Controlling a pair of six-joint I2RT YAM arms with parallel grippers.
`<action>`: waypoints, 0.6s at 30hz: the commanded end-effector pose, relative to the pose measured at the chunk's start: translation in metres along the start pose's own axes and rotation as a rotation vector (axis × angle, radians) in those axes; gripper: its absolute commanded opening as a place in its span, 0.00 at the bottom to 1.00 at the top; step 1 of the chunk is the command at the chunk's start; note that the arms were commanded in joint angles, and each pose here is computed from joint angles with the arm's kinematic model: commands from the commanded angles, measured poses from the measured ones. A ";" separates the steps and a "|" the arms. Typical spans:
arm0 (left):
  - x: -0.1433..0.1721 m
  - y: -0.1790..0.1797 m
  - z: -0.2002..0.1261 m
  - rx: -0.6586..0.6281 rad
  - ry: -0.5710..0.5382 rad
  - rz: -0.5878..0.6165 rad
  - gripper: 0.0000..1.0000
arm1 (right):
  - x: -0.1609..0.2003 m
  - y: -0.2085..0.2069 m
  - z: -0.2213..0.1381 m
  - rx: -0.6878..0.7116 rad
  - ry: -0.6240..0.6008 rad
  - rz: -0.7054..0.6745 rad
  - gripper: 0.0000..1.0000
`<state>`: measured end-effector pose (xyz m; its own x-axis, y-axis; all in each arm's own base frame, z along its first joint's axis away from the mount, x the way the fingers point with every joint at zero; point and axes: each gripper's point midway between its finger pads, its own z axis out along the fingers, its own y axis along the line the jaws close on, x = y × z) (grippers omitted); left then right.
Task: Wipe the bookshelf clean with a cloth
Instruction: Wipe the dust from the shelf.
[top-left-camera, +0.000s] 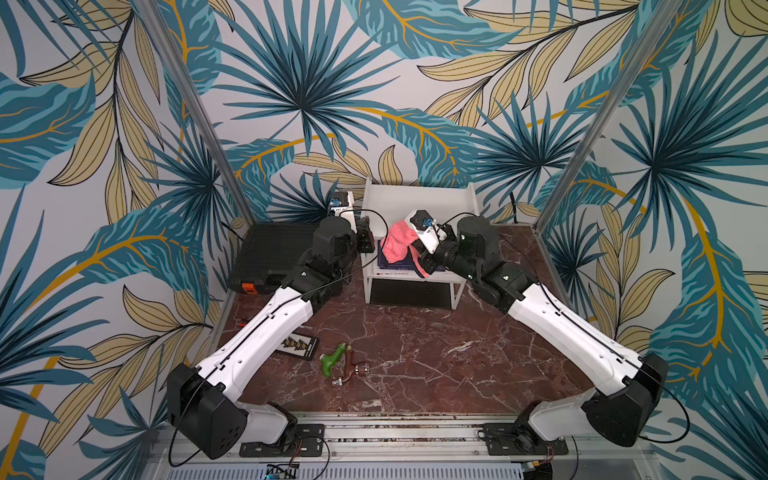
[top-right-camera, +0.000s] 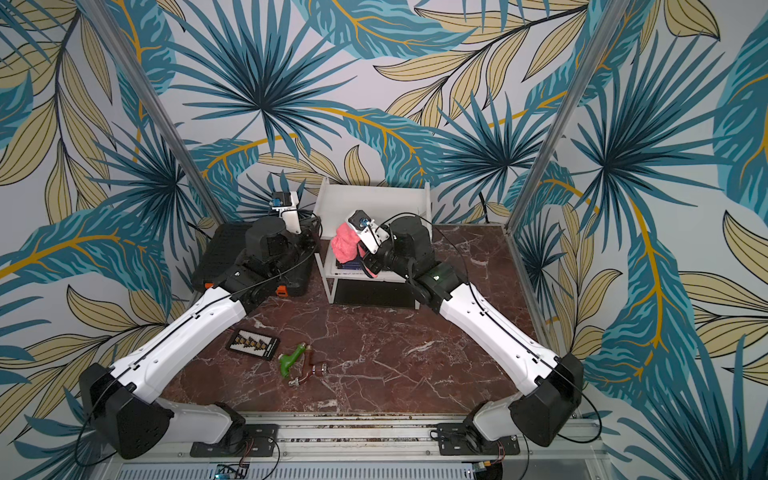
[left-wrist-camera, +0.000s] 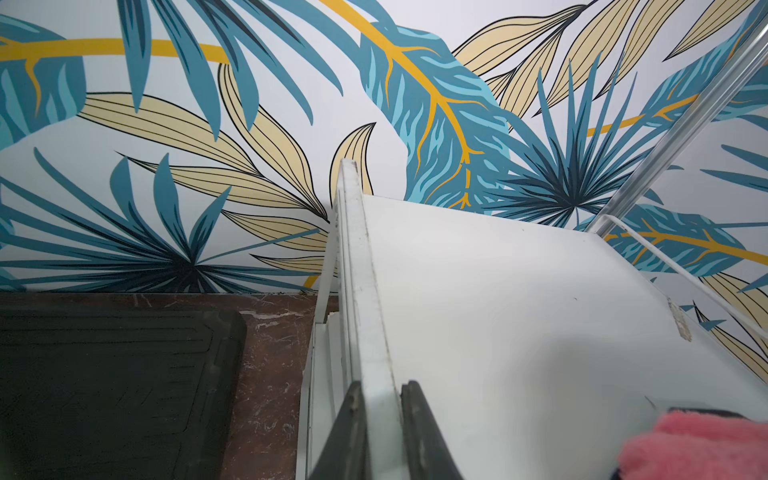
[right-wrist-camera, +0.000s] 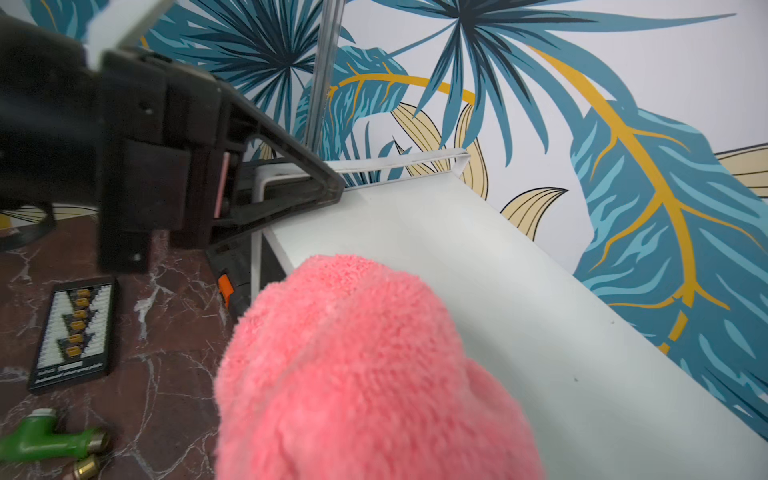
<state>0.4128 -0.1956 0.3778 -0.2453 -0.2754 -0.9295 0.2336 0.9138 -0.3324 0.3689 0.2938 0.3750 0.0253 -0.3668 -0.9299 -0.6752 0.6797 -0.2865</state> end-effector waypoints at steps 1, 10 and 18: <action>0.017 -0.004 0.000 0.046 0.047 -0.096 0.00 | 0.053 0.037 0.038 -0.097 0.132 0.204 0.00; 0.014 0.006 -0.002 -0.015 0.027 -0.194 0.00 | 0.102 0.051 -0.077 -0.198 0.131 0.229 0.00; 0.021 -0.004 0.000 -0.054 0.052 -0.350 0.00 | 0.163 0.087 -0.112 -0.244 0.208 0.577 0.00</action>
<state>0.4097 -0.1996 0.3796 -0.2820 -0.4460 -0.8494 0.1933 0.8408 -0.5057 0.2415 0.2300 0.2382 -0.3933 -0.2311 -0.8899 -0.7673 0.6157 0.1792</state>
